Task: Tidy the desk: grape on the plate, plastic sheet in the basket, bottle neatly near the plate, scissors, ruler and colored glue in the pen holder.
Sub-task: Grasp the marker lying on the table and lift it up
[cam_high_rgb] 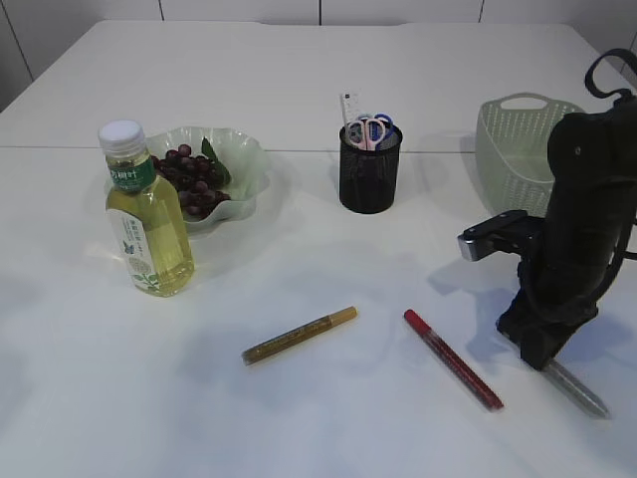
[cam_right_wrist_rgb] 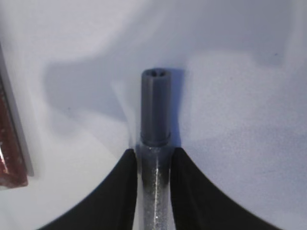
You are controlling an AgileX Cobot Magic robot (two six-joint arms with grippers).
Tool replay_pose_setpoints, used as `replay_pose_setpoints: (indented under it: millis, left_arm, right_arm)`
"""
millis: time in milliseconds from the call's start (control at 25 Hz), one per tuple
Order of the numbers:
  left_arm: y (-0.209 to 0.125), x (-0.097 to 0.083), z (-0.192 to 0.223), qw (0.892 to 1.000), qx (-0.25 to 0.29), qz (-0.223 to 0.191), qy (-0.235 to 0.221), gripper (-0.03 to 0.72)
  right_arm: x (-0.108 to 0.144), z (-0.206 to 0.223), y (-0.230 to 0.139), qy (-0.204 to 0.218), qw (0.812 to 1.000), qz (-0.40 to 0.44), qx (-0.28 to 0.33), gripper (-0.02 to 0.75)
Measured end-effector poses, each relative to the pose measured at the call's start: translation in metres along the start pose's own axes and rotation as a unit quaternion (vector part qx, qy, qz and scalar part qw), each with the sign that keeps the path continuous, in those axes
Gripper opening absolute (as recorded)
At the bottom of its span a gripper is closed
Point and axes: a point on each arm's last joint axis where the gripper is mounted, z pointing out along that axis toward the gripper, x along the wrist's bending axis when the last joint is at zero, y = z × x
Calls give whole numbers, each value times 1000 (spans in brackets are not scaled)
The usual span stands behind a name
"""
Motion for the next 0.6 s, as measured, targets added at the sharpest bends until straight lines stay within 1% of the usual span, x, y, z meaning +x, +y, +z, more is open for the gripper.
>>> replay_pose_setpoints:
  millis: [120,320,480,600]
  left_arm:
    - [0,0,0,1000,0,0,0,435]
    - [0,0,0,1000,0,0,0,434]
    - [0,0,0,1000,0,0,0,434]
    - [0,0,0,1000,0,0,0,434]
  right_arm:
    - [0,0,0,0,1000,11,0,204]
    - [0,0,0,0,1000,22,0,124]
    - [0,-1,0,1,1000,25,3,112]
    - [2,-10,1,21,999,31,25,112]
